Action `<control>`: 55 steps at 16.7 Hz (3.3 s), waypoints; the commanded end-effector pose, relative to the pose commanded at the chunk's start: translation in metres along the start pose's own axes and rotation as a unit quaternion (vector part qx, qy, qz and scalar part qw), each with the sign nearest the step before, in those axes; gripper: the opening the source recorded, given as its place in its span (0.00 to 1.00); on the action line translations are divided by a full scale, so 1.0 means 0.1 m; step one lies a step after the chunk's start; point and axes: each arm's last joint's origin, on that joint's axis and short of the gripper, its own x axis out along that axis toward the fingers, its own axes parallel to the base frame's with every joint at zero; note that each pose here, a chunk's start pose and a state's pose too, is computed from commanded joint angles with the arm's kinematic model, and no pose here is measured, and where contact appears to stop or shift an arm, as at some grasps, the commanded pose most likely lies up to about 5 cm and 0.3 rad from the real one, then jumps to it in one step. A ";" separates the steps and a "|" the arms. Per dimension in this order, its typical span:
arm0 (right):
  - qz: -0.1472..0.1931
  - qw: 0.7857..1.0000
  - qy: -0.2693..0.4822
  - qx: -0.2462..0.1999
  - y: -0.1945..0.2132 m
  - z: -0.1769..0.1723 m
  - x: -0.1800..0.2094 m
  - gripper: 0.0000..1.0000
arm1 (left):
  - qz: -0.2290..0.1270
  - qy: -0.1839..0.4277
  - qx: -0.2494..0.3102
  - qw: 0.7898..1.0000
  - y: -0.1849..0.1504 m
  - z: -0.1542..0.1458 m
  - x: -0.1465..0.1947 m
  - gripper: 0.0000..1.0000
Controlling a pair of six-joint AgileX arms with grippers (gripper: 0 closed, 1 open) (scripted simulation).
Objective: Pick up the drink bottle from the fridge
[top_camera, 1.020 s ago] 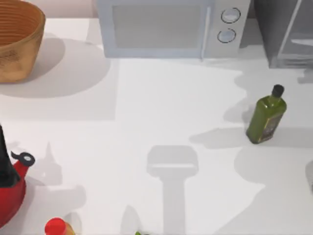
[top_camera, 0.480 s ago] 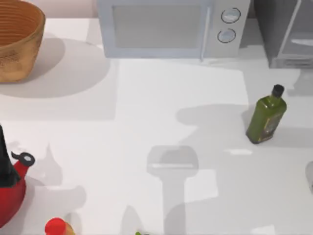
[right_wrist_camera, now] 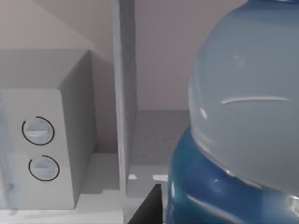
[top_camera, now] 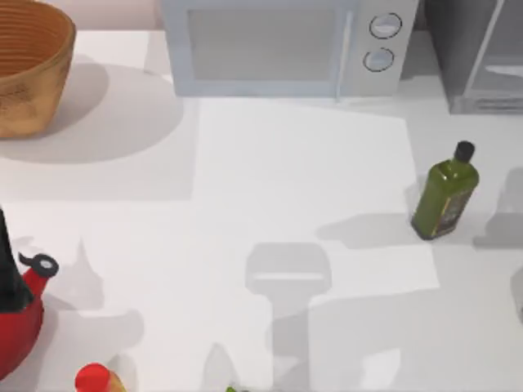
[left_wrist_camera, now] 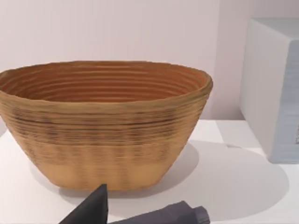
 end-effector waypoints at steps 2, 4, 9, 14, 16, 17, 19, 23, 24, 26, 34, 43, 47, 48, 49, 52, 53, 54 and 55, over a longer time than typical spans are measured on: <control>0.002 1.000 -0.001 0.001 0.05 -0.17 -0.22 0.00 | 0.000 0.000 0.000 1.000 0.00 0.00 0.00 1.00; 0.003 1.000 -0.003 0.002 0.07 -0.33 -0.37 0.00 | 0.000 0.000 0.000 1.000 0.00 0.00 0.00 1.00; -0.003 1.000 -0.008 -0.001 0.09 -0.58 -0.50 0.00 | 0.000 0.000 0.000 1.000 0.00 0.00 0.00 1.00; -0.004 1.000 -0.009 -0.002 0.09 -0.59 -0.50 0.00 | 0.000 0.000 0.000 1.000 0.00 0.00 0.00 1.00; -0.005 1.000 -0.009 -0.001 0.09 -0.59 -0.50 0.00 | 0.000 0.000 0.000 1.000 0.00 0.00 0.00 1.00; -0.004 1.000 -0.011 -0.001 0.10 -0.57 -0.50 0.00 | 0.000 0.000 0.000 1.000 0.00 0.00 0.00 1.00; 0.001 1.000 -0.021 0.001 0.13 -0.48 -0.49 0.00 | 0.000 0.000 0.000 1.000 0.00 0.00 0.00 1.00; 0.015 0.999 -0.043 0.010 0.29 -0.16 -0.39 0.00 | 0.000 0.000 0.000 1.000 0.00 0.00 0.00 1.00; 0.018 0.999 -0.046 0.014 0.36 -0.08 -0.34 0.00 | 0.000 0.000 0.000 1.000 0.00 0.00 0.00 1.00; 0.021 0.998 -0.047 0.022 0.52 0.08 -0.22 0.00 | 0.000 0.000 0.000 1.000 0.00 0.00 0.00 1.00; 0.014 1.000 -0.009 0.012 1.93 0.08 0.29 0.00 | 0.000 0.000 0.000 1.000 0.00 0.00 0.00 1.00; -0.003 1.000 -0.010 -0.012 3.52 -0.88 -0.18 0.00 | 0.000 0.000 0.000 1.000 0.00 0.00 0.00 1.00; -0.005 1.000 -0.013 -0.010 3.69 -1.05 -0.33 0.00 | 0.000 0.000 0.000 1.000 0.00 0.00 0.00 1.00; -0.005 1.000 -0.013 -0.010 3.69 -1.05 -0.33 0.00 | 0.000 0.000 0.000 1.000 0.00 0.00 0.00 1.00; -0.005 1.000 -0.013 -0.010 3.69 -1.05 -0.33 0.00 | 0.000 0.000 0.000 1.000 0.00 0.00 0.00 1.00; -0.005 1.000 -0.012 -0.012 3.68 -1.07 -0.31 0.00 | 0.000 0.000 0.000 1.000 0.00 0.00 0.00 1.00; -0.004 1.000 -0.012 -0.012 3.69 -1.09 -0.27 0.00 | 0.000 0.000 0.000 1.000 0.00 0.00 0.00 1.00; -0.004 1.000 -0.012 -0.012 3.69 -1.14 -0.20 0.00 | 0.000 0.000 0.000 1.000 0.00 0.00 0.00 1.00; -0.004 1.000 -0.011 -0.013 3.70 -1.19 -0.12 0.00 | 0.000 0.000 0.000 1.000 0.00 0.00 0.00 1.00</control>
